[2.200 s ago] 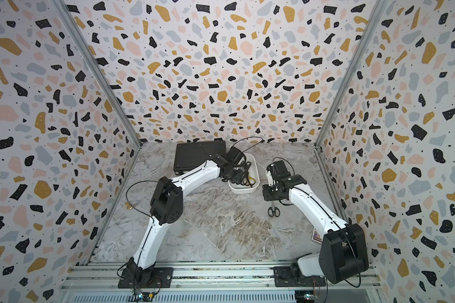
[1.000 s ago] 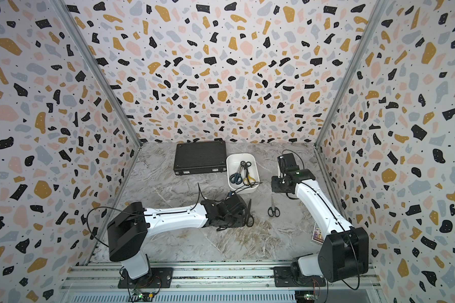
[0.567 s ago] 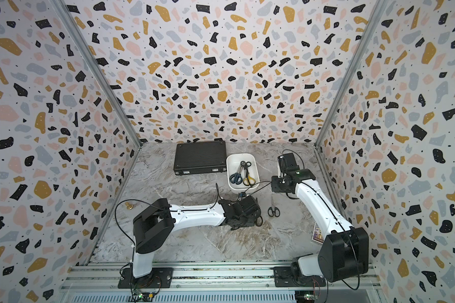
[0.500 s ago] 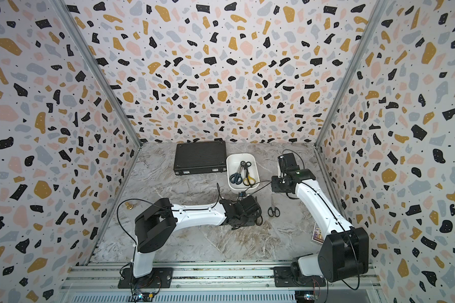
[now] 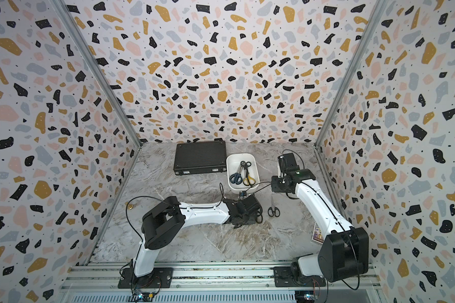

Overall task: Take the scissors out of the storage box
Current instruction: Place the scissors at the center of the board, then pick up the scissors from the storage box.

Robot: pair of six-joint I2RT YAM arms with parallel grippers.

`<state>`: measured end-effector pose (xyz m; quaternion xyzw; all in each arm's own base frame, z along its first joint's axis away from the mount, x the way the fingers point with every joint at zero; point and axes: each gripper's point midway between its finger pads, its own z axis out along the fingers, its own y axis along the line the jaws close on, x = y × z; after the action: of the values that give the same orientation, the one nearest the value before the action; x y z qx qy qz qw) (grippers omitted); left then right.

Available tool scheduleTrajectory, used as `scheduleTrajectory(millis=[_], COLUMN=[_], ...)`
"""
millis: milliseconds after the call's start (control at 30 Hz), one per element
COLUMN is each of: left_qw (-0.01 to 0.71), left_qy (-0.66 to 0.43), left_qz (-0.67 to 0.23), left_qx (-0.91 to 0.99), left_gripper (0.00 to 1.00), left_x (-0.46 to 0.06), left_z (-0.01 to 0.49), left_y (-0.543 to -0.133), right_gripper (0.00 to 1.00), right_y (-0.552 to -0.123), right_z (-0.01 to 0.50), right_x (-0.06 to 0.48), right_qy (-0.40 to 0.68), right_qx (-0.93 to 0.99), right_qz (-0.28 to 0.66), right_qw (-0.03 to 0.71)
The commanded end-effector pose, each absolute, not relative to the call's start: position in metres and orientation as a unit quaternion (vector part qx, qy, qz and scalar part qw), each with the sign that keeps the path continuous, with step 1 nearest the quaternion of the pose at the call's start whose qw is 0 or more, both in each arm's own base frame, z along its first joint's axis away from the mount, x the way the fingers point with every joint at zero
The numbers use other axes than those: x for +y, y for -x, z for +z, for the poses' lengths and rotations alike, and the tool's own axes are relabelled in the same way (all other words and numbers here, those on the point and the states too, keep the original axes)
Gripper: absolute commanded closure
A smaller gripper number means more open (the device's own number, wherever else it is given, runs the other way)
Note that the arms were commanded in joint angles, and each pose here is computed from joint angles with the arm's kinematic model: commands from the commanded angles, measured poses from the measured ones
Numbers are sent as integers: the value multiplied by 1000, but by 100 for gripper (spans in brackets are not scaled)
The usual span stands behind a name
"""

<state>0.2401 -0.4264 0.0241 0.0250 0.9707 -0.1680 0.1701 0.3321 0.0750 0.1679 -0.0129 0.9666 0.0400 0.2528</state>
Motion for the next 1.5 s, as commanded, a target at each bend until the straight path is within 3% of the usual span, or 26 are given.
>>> scheduleTrajectory(millis=[0,167,233,433,567,667,933,1467], left_qw=[177,193,192,256,327,339,255,210], left_qy=[-41,-54,-56,-48,-79,-111,-254,-208], left_qz=[-180,-182,-181,-202,-190,-165,-101,-85], left_qx=[967,963,963,944,922,919,928,951], left_gripper=[90,80,71,67,65,65,68,65], left_x=[-438,-435,-431,-392,-359,-337,-358,-360], left_z=[28,37,41,107,170,189,148,87], left_y=[-247,-250,-247,-255,-280,-313,-379,-440], right_gripper=[68,68,68,68,68,68,68,68], right_y=[-332,-334,-334,-335,-335,-335,-336,-334], right_z=[169,170,171,172,165,158,156,162], right_x=[73,72,71,66,70,78,105,111], right_qy=[5,3,2,3,10,7,17,10], right_qx=[966,965,965,965,968,970,971,972], right_qz=[41,39,38,31,38,58,82,93], right_qw=[257,258,259,262,246,235,226,216])
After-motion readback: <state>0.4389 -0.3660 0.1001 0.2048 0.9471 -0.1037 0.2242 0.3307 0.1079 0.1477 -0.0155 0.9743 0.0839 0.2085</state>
